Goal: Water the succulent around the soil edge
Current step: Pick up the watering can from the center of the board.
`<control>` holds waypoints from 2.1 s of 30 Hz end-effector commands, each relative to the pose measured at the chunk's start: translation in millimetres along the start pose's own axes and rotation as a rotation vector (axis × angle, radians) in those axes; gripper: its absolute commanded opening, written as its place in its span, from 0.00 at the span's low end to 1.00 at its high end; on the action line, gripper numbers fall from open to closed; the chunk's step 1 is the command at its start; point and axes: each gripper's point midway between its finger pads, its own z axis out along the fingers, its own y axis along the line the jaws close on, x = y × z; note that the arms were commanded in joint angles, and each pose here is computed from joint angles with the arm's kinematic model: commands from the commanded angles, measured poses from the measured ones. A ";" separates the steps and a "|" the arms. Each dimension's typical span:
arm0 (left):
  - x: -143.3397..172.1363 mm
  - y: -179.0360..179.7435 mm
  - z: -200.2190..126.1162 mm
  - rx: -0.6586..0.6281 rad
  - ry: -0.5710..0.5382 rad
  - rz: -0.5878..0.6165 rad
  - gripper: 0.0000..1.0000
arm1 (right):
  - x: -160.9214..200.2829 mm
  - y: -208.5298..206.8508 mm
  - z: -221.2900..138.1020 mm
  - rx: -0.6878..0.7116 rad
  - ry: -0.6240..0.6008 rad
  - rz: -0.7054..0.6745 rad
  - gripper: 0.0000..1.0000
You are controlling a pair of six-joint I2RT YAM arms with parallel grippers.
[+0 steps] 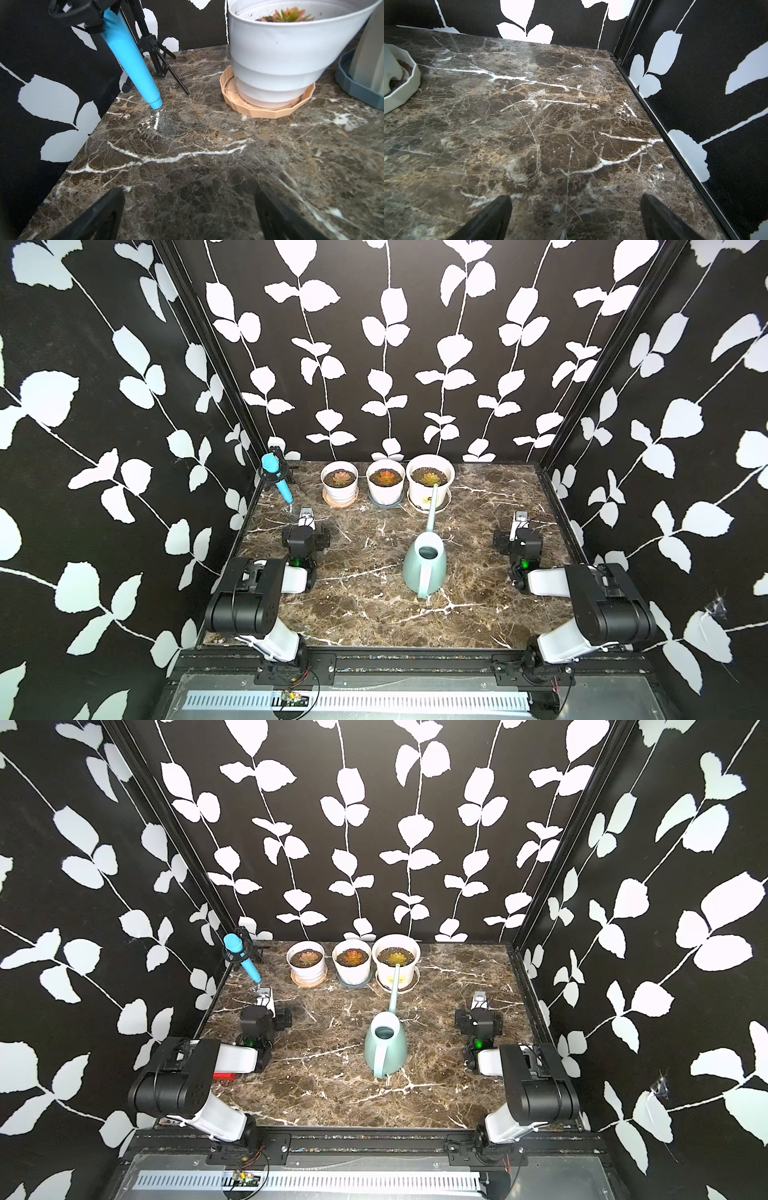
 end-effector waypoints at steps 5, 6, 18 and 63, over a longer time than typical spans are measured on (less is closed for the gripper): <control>-10.6 2.9 -1.8 -0.003 -0.033 -0.006 0.99 | -18.0 -1.6 -1.2 0.004 -0.059 0.023 0.99; -10.7 2.2 -1.9 -0.001 -0.033 -0.005 0.99 | -17.8 -1.6 -1.1 0.004 -0.058 0.024 0.99; -10.5 2.2 -1.8 0.000 -0.031 -0.007 0.99 | -17.0 -1.2 -0.6 0.002 -0.053 0.023 0.99; -126.7 -14.9 -137.0 0.322 -0.116 -0.164 0.99 | -70.2 160.6 -304.6 -0.475 0.475 -0.002 0.85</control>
